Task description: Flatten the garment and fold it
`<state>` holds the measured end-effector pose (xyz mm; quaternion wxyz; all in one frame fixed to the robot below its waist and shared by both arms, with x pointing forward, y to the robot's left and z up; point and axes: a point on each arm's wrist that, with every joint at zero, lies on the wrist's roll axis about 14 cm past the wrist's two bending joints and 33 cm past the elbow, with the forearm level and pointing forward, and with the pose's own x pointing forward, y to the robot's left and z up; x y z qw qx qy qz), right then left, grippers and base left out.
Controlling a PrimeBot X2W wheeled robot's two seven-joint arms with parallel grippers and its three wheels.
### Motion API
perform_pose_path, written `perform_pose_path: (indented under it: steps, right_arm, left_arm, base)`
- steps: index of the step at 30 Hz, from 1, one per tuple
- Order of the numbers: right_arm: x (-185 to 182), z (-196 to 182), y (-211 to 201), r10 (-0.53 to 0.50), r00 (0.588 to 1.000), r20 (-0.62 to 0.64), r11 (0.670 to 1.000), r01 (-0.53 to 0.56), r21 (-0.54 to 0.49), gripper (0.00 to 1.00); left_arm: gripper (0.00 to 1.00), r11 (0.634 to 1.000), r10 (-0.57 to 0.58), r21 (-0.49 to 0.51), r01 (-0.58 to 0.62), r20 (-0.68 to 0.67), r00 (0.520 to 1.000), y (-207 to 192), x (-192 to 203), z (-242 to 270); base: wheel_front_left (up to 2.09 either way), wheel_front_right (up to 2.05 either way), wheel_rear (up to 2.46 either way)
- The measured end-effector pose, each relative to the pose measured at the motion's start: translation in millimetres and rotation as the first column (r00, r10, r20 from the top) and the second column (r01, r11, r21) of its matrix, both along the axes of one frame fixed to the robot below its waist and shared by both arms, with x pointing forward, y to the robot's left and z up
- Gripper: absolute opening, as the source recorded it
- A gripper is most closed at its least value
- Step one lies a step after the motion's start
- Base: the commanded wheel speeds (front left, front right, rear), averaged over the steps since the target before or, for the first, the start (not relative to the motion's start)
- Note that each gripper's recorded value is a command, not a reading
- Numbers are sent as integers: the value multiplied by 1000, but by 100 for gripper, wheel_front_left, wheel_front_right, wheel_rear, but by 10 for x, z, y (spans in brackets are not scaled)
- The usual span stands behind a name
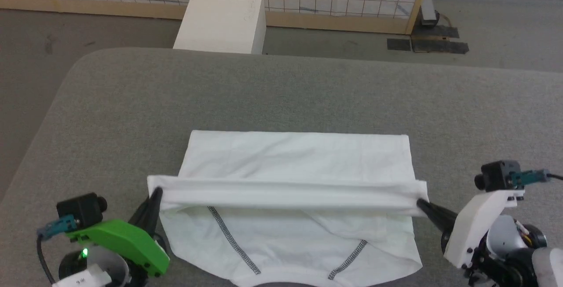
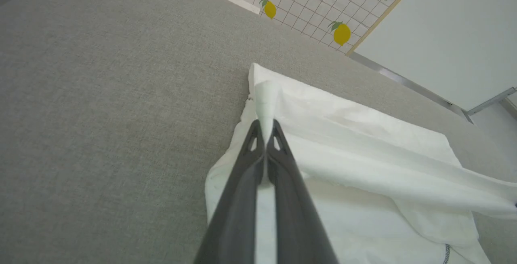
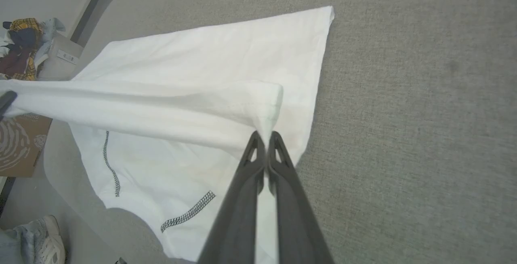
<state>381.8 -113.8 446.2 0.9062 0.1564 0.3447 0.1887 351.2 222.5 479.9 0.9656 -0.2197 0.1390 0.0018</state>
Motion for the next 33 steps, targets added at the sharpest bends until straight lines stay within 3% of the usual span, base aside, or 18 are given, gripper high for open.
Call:
perform_pose_path:
  steps: [15, 16, 17, 18, 19, 20, 28, 33]
  right_arm:
    - [-550, -573, 46, 8, 983, -181, 999, -16, -45, 0]
    - [-569, -602, 33, 2, 982, -191, 999, -11, -47, 0]
    - [-586, -624, 26, -2, 979, -202, 999, -8, -47, 0]
    - [-612, -648, 24, 1, 977, -213, 999, -12, -51, 0]
    - [-633, -659, 25, 2, 976, -220, 999, -14, -53, 32]
    - [-649, -665, 25, 2, 974, -225, 999, -14, -52, 100]
    - [-663, -437, -14, -5, 981, -195, 1000, 7, 9, 100]
    - [-427, -17, -295, -82, 993, -82, 995, 86, 43, 100]
  left_arm:
    - [0, 999, 43, -4, -46, -305, 951, 8, -524, -877]
    - [6, 999, 44, -10, -49, -320, 946, 3, -544, -917]
    - [27, 999, 43, -14, -51, -334, 942, -1, -562, -950]
    - [72, 998, 45, -16, -53, -344, 938, 0, -577, -977]
    - [100, 998, 46, -15, -55, -351, 935, 8, -585, -991]
    - [100, 998, 51, -16, -61, -352, 935, 25, -586, -995]
    - [100, 988, 153, 31, -152, -333, 930, 380, -578, -867]
    - [100, 969, 243, 83, -232, -155, 958, 701, -389, -375]
  base:
    - [0, 0, 0]
    - [0, 0, 0]
    - [0, 0, 0]
    - [0, 0, 0]
    - [0, 0, 0]
    - [0, 0, 0]
    - [0, 0, 0]
    - [0, 0, 0]
